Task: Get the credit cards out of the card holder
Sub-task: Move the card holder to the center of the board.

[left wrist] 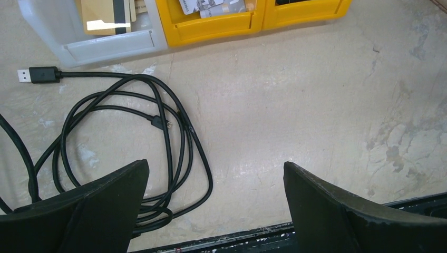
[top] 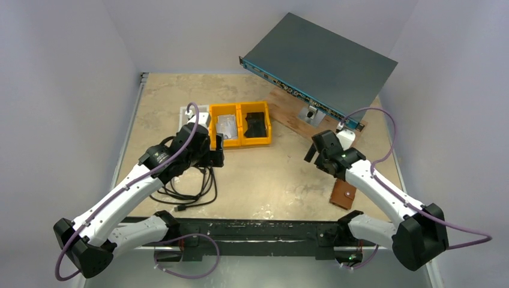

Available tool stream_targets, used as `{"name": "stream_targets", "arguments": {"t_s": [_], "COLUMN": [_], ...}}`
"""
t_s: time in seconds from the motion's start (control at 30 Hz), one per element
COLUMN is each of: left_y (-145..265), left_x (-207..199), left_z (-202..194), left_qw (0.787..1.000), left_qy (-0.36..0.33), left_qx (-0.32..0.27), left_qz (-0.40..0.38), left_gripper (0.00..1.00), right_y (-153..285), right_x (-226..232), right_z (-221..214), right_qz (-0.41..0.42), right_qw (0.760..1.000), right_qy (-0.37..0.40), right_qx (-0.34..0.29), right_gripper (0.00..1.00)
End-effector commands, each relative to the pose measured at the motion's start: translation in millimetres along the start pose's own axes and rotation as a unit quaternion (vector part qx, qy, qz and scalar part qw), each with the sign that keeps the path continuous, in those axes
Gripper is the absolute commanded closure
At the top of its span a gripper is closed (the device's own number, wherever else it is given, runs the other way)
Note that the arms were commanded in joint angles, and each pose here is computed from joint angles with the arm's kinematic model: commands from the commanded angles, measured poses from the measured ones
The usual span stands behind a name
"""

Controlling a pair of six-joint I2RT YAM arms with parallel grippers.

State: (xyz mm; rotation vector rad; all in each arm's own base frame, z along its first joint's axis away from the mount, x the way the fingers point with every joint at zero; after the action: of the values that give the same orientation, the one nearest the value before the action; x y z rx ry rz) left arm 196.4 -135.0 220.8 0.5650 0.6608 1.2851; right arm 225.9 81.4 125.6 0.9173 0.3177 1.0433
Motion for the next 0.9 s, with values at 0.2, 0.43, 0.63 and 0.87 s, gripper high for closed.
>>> {"name": "stream_targets", "arguments": {"t_s": [0.2,0.43,0.63,0.87], "left_y": [12,15,17,22], "left_x": [-13,-17,-19,-17], "left_z": [13,12,11,9], "left_qw": [0.999,0.998,0.997,0.997], "left_qy": [0.016,0.023,0.021,0.02], "left_qx": [-0.019,-0.02,-0.017,-0.019], "left_qz": [-0.042,-0.061,-0.072,-0.077], "left_gripper": [0.0,0.0,0.0,0.0], "right_y": [12,17,-6,-28], "right_x": [-70,-90,-111,-139], "right_z": [-18,-13,-10,8], "right_qz": [-0.172,-0.224,-0.243,-0.26], "right_qw": [0.973,0.946,0.919,0.893], "right_qy": [-0.149,-0.234,-0.309,-0.367], "right_qx": [0.024,-0.011,0.0,0.006], "right_gripper": [0.01,0.01,0.01,0.01]}}
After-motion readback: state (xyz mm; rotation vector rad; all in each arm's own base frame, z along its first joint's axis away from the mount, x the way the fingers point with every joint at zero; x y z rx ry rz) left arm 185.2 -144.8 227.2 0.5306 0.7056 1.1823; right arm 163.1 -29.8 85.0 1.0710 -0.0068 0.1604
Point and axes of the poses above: each gripper's point midway between its finger pads, its own y axis back along the fingers, its own x axis along the line the jaws close on, z = x × y, the point moved 4 cm from there along y, back along the fingers, and after that the axes turned 3 degrees about -y, right-handed, at the moved point
